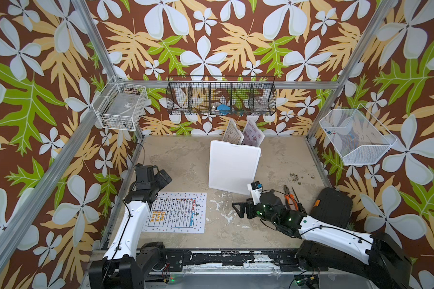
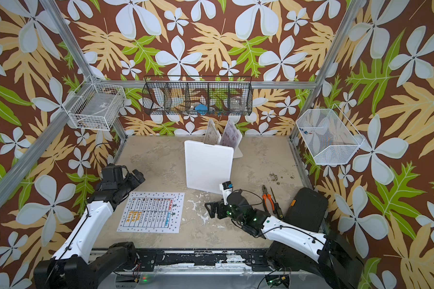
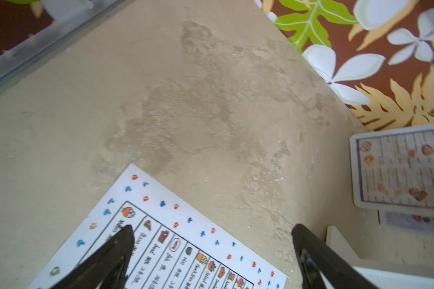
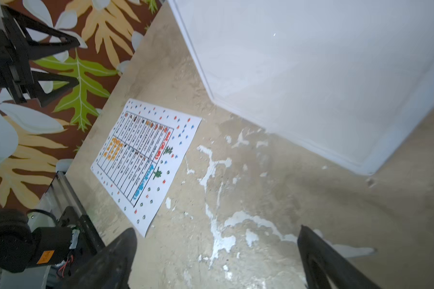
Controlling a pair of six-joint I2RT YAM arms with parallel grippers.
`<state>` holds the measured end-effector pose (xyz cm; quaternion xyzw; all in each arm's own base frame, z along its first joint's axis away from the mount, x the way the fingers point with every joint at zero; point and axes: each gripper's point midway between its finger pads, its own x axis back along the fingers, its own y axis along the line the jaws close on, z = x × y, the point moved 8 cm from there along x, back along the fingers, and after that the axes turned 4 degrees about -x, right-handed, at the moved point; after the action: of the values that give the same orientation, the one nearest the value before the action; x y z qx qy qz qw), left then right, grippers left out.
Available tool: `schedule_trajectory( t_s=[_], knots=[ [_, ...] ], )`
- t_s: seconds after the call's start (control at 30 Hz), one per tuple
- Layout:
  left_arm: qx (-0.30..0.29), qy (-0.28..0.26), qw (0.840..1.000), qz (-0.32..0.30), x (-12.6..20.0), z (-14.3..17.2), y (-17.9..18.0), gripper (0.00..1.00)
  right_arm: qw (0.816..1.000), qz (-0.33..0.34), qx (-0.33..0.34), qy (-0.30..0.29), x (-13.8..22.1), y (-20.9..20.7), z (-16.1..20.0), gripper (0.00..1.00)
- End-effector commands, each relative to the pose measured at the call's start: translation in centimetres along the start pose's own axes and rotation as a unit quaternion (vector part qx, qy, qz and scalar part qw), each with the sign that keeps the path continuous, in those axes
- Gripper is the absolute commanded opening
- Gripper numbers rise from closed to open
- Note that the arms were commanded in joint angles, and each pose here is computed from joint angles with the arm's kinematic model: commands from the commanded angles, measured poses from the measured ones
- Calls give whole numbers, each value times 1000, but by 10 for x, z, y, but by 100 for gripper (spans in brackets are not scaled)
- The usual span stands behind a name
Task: Insert the menus into the narrow rack
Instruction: Pick up the menu from the center of the board.
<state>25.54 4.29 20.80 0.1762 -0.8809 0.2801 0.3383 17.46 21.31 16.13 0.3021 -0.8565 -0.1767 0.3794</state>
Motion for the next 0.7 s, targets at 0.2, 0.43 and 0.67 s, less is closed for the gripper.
schedule_trajectory(
  t_s=[0.2, 0.43, 0.67],
  knots=[
    [85, 26, 992, -84, -24, -13, 69, 97, 994, -76, 21, 70, -51, 61, 9, 100],
    [130, 63, 984, -105, -46, 0, 90, 94, 989, -106, 12, 100, -72, 78, 6, 100],
    [161, 80, 976, -119, -56, 7, 101, 91, 989, -101, 7, 105, -75, 77, 7, 100]
  ],
)
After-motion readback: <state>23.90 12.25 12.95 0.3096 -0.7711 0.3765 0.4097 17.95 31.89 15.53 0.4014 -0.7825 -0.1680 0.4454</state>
